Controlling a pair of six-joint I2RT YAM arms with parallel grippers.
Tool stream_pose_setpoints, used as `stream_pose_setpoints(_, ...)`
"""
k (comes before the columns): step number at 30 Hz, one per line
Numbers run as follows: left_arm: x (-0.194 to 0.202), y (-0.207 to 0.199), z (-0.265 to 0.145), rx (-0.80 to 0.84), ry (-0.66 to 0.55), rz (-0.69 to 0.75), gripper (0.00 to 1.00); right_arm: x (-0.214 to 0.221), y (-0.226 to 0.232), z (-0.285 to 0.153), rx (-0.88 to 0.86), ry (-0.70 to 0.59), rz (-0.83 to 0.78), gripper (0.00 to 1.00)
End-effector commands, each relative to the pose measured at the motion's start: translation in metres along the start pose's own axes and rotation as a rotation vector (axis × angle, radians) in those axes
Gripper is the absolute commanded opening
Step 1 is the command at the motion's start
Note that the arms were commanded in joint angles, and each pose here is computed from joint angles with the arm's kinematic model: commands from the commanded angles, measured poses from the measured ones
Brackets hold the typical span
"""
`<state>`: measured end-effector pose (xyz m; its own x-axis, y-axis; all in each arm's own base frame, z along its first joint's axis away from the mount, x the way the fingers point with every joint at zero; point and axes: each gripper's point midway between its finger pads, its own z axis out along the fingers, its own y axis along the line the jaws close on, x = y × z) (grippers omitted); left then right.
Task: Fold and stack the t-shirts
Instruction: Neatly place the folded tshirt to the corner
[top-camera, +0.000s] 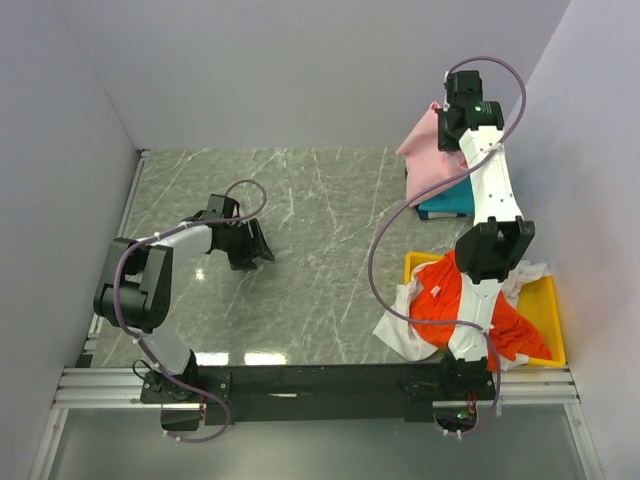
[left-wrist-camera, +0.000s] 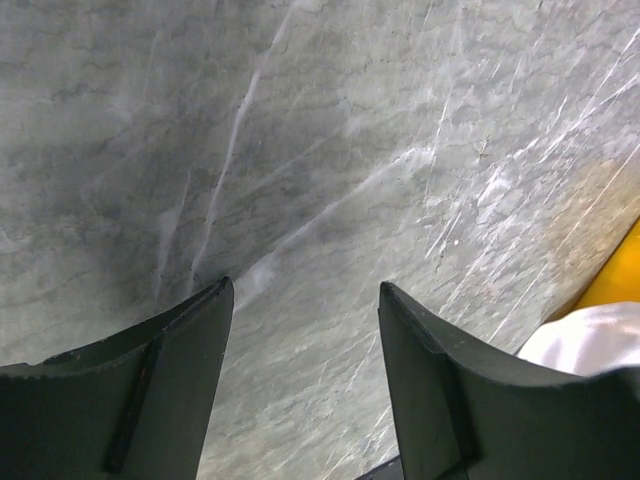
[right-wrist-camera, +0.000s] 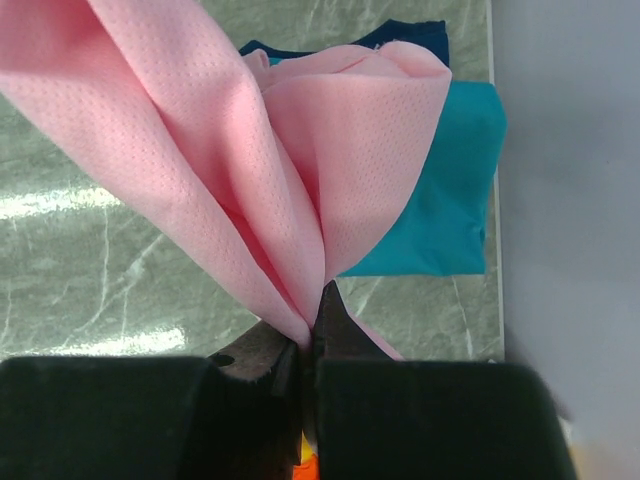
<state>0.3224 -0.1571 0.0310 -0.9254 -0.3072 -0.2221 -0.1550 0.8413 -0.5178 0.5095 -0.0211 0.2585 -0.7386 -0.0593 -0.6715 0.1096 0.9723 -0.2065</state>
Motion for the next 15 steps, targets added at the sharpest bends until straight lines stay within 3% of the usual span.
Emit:
stream_pose_setpoints(1,0.026,0.018,0.009,-0.061,0.082,-0.023,0.67,-0.018,-0.010,-0.018,-0.014,-0.067,0.068,0.00)
stream_pose_setpoints(15,0.028,0.014,0.015,-0.061,0.105,-0.010,0.66,0.026,-0.036,0.033,0.003,0.083,0.121,0.00)
